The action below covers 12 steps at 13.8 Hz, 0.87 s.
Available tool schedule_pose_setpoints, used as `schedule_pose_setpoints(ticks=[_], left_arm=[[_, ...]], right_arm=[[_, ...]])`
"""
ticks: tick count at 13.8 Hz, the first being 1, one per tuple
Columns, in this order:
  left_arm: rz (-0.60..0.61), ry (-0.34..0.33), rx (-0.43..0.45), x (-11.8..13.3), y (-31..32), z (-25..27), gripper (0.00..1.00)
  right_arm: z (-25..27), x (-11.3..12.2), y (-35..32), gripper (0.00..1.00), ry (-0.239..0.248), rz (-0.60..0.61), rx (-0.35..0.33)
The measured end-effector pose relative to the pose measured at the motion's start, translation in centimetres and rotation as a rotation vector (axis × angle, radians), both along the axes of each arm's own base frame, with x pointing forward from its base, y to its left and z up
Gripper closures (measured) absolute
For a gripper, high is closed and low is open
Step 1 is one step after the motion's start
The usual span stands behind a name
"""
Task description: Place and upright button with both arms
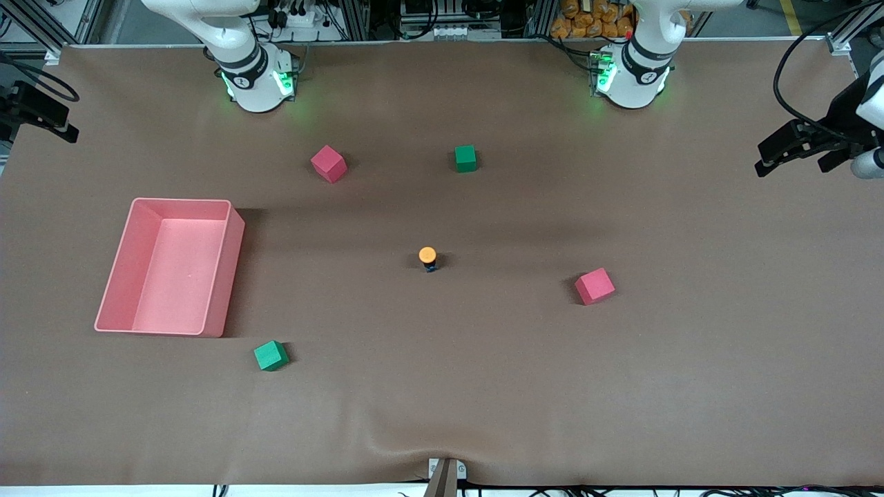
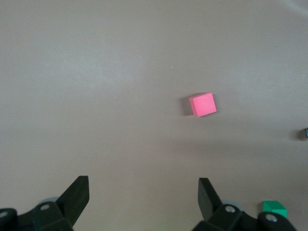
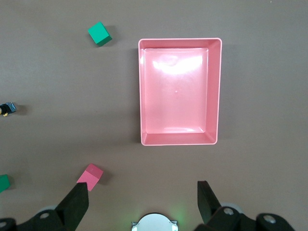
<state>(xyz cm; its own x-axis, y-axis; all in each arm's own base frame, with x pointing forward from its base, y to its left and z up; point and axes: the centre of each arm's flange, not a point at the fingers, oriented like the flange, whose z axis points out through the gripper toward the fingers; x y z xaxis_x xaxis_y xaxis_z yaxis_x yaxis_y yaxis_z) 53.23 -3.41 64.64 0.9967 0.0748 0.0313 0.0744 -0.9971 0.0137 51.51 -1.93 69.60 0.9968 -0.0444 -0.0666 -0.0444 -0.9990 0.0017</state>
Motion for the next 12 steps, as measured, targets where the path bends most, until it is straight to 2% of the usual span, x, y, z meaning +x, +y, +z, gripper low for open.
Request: schedule_pose_setpoints(ticks=[12], left_arm=[[-0.007, 0.0, 0.0, 0.18, -0.37, -0.17, 0.0]], right_arm=[[0.0, 0.0, 0.0, 0.0, 0.0, 0.0, 0.0]])
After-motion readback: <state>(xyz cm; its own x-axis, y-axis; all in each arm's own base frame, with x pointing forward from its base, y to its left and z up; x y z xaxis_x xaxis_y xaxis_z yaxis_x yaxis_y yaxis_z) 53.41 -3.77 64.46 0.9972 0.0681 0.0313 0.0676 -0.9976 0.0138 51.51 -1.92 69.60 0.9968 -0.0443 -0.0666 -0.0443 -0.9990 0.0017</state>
